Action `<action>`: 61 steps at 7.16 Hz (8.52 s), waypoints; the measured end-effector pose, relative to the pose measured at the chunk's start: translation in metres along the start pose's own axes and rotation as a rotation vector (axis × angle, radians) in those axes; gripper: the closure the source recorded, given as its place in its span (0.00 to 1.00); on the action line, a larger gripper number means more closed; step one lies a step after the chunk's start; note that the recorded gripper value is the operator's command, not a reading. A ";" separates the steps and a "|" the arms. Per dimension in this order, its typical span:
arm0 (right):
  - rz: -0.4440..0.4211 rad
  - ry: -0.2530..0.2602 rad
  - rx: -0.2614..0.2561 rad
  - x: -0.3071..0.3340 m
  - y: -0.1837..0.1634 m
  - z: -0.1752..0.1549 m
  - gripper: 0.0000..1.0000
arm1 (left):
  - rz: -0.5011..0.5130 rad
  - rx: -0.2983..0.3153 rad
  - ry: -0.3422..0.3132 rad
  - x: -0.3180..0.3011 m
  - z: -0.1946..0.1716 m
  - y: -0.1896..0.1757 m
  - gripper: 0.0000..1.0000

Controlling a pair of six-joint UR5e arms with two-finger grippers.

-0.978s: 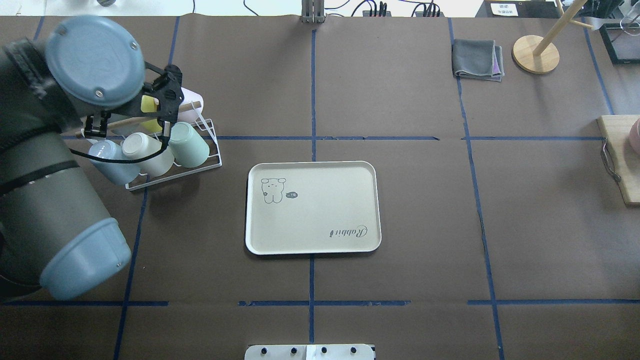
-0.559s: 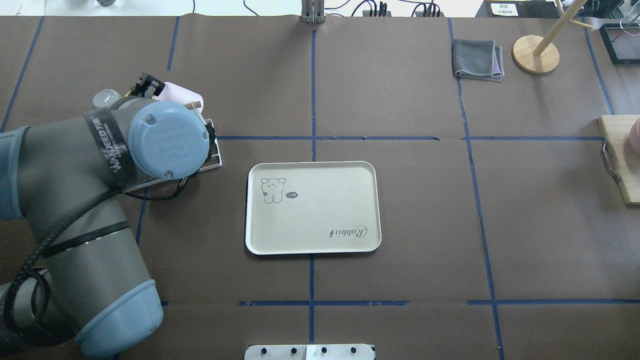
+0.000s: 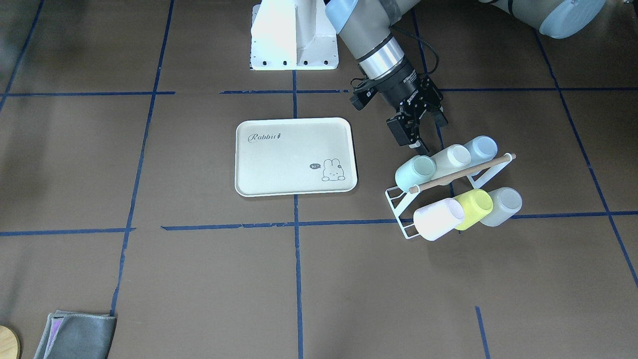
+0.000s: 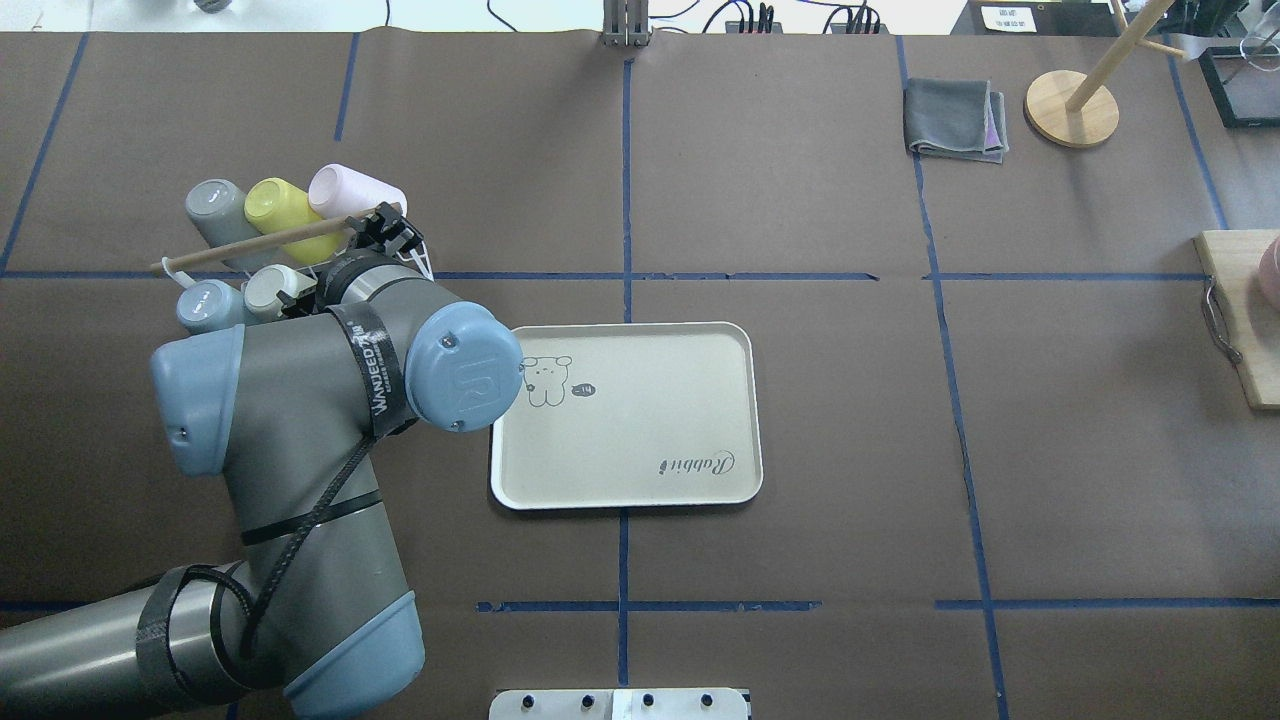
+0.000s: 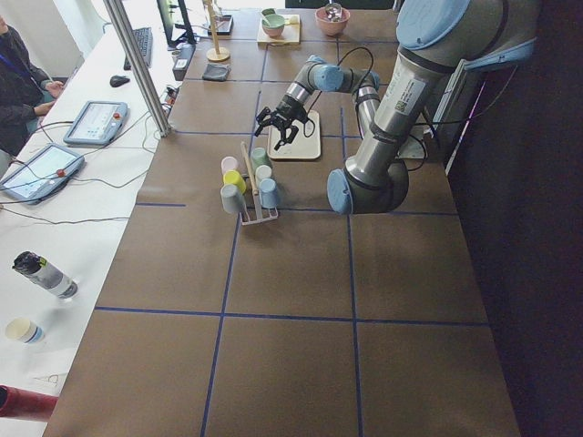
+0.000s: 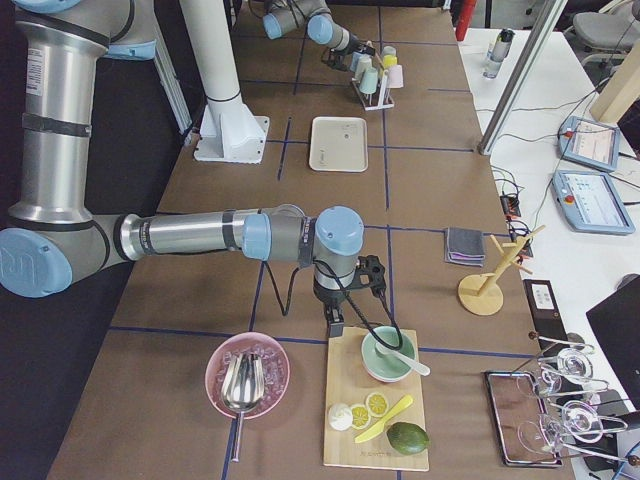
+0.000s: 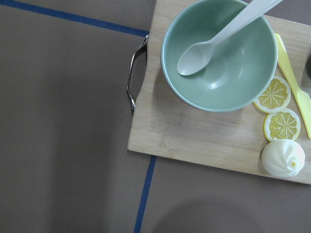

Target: Pick up and place green cup on tray

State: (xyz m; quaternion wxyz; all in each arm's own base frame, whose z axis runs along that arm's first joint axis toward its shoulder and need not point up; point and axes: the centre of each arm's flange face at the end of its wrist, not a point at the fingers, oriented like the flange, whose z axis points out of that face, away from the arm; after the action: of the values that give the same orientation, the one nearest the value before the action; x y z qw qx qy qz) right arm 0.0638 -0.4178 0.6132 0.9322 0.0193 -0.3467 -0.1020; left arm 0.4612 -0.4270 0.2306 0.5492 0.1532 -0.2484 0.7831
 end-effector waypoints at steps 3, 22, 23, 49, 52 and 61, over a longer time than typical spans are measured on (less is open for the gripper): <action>0.004 -0.001 -0.002 0.001 0.000 0.001 0.00 | 0.016 -0.024 0.002 -0.006 0.023 -0.024 0.00; 0.004 -0.002 -0.001 0.000 0.002 0.001 0.00 | -0.091 0.038 -0.072 0.004 0.047 -0.034 0.35; 0.003 -0.003 -0.001 0.000 0.002 0.000 0.00 | -0.095 0.052 -0.089 0.007 0.032 -0.017 0.35; 0.017 -0.005 -0.011 0.004 0.001 0.005 0.00 | -1.516 1.559 0.136 0.005 -0.008 -0.146 0.20; 0.016 -0.004 -0.010 0.004 0.001 0.005 0.00 | -1.513 1.557 0.142 0.009 -0.006 -0.148 0.20; 0.013 -0.002 -0.008 0.004 -0.001 0.004 0.00 | -1.511 1.571 0.138 0.011 -0.006 -0.146 0.16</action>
State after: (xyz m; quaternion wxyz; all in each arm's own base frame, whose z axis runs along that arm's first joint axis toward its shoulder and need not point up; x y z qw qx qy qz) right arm 0.0637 -0.4198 0.6184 0.9326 0.0133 -0.3472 -0.0972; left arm 0.5944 -0.3749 0.2641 0.6500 0.5299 0.5103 0.1907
